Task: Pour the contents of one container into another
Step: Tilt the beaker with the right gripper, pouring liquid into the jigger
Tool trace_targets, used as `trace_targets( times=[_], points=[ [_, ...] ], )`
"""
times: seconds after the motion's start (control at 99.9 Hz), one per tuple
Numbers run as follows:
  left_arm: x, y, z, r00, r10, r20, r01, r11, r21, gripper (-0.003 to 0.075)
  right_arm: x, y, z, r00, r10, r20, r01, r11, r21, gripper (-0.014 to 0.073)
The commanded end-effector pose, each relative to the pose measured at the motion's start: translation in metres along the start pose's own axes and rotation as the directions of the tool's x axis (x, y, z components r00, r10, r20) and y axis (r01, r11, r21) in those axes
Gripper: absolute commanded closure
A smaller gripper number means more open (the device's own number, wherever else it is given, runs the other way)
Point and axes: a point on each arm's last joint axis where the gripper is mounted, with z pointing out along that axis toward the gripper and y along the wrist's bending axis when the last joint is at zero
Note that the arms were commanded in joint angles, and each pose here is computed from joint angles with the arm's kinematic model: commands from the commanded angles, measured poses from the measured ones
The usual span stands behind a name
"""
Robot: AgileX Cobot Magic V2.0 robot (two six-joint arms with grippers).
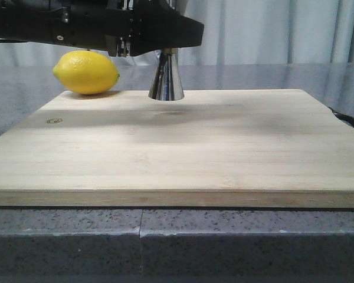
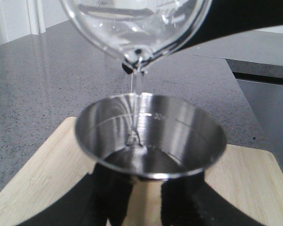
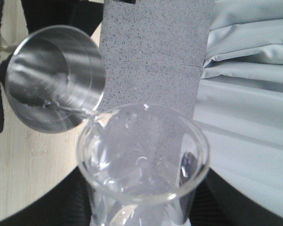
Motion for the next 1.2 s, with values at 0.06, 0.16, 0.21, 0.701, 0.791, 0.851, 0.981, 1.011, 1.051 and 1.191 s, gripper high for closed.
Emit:
trace_targets(
  times=[0.06, 0.16, 0.21, 0.701, 0.791, 0.851, 0.981, 1.011, 1.051, 1.191],
  points=[
    [-0.0399, -0.0117, -0.0038, 0.986, 0.039, 0.16, -0.047, 0.998, 0.045, 0.0482, 0.0034, -0.0191, -0.023, 0.999, -0.027, 0.03, 0.023, 0.992, 0.128, 0.0326],
    [-0.0399, -0.0117, -0.0038, 0.986, 0.039, 0.16, -0.047, 0.998, 0.045, 0.0482, 0.0034, -0.0191, -0.023, 0.999, -0.035, 0.029, 0.031, 0.991, 0.128, 0.0326],
    [-0.0399, -0.0117, -0.0038, 0.986, 0.039, 0.16, -0.047, 0.998, 0.045, 0.0482, 0.0034, -0.0191, -0.023, 0.999, -0.041, 0.028, 0.037, 0.991, 0.128, 0.0326],
    [-0.0399, -0.0117, -0.0038, 0.986, 0.039, 0.16, -0.047, 0.998, 0.045, 0.0482, 0.0033, -0.0192, -0.023, 0.994, -0.105, 0.021, 0.101, 0.986, 0.131, 0.0326],
    [-0.0399, -0.0117, -0.0038, 0.986, 0.039, 0.16, -0.047, 0.998, 0.045, 0.0482, 0.0032, -0.0194, -0.023, 0.993, -0.114, 0.021, 0.111, 0.985, 0.133, 0.0326],
    [-0.0399, -0.0117, -0.0038, 0.986, 0.039, 0.16, -0.047, 0.998, 0.045, 0.0482, 0.0032, -0.0194, -0.023, 0.993, -0.119, 0.02, 0.115, 0.984, 0.133, 0.0326],
    [-0.0399, -0.0117, -0.0038, 0.986, 0.039, 0.16, -0.047, 0.998, 0.045, 0.0482, 0.0031, -0.0195, -0.023, 0.993, -0.119, 0.021, 0.115, 0.984, 0.135, 0.0325],
    [-0.0399, -0.0117, -0.0038, 0.986, 0.039, 0.16, -0.047, 0.998, 0.045, 0.0482, 0.0031, -0.0195, -0.023, 0.992, -0.123, 0.02, 0.12, 0.984, 0.135, 0.0326],
    [-0.0399, -0.0117, -0.0038, 0.986, 0.039, 0.16, -0.047, 0.998, 0.045, 0.0482, 0.0031, -0.0195, -0.023, 0.991, -0.131, 0.02, 0.127, 0.983, 0.135, 0.0326],
    [-0.0399, -0.0117, -0.0038, 0.986, 0.039, 0.16, -0.047, 0.998, 0.045, 0.0482, 0.0031, -0.0195, -0.023, 0.991, -0.133, 0.019, 0.129, 0.982, 0.135, 0.0326]
  ],
)
